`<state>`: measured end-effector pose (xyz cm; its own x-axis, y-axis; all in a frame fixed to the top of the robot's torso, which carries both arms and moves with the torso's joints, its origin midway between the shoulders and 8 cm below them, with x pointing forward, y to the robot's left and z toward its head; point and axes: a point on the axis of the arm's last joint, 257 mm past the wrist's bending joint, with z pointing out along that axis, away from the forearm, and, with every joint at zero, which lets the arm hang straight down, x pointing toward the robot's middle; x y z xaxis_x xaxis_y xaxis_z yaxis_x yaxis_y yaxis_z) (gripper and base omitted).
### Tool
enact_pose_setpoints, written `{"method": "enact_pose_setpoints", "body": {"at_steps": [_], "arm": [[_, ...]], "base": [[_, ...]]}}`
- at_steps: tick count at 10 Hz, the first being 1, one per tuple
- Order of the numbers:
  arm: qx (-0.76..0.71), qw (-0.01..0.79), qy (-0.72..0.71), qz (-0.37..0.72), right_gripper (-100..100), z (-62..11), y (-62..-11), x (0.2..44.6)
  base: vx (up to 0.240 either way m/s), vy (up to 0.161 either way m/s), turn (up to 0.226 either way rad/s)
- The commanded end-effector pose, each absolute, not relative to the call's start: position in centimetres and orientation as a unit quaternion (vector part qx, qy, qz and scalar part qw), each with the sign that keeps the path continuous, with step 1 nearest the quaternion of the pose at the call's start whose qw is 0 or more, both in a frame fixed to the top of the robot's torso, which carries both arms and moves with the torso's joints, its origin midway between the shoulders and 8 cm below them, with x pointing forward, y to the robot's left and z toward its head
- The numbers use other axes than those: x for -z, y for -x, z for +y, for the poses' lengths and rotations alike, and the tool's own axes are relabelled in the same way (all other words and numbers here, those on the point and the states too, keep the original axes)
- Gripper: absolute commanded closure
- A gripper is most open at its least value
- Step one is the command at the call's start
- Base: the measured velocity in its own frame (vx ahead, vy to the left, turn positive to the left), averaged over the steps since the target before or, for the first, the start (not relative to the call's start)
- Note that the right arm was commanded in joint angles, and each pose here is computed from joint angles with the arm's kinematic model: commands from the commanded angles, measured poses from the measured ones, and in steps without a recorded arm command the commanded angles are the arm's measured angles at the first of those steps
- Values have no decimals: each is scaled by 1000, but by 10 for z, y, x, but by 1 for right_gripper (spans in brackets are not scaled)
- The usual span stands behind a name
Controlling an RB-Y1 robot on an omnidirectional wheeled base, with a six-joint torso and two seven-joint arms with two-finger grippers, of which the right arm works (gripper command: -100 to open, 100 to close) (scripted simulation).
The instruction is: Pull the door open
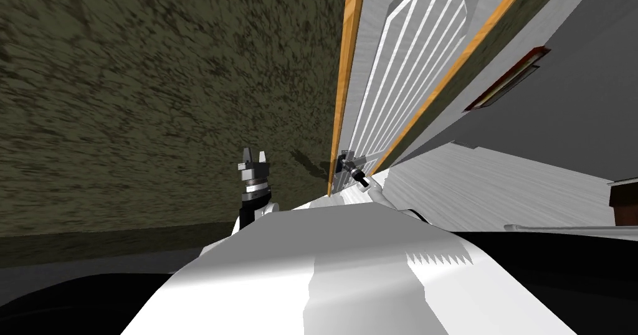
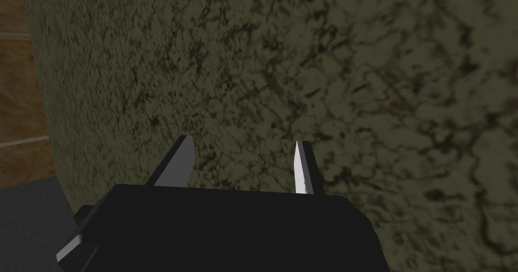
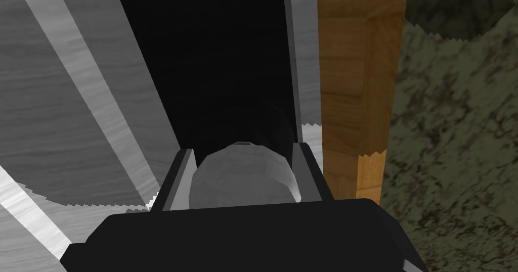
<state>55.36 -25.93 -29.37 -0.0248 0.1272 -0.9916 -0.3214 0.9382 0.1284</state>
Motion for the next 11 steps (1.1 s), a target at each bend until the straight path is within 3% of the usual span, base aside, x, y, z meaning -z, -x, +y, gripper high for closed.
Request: {"method": "enact_pose_setpoints", "body": {"at_steps": [1, 11], "arm": [[-176, 695, 48, 695, 100, -262, -555, 291], [-293, 677, -128, 663, 100, -287, -561, 275]], "base": [[-63, -57, 110], [-76, -72, 152]]}}
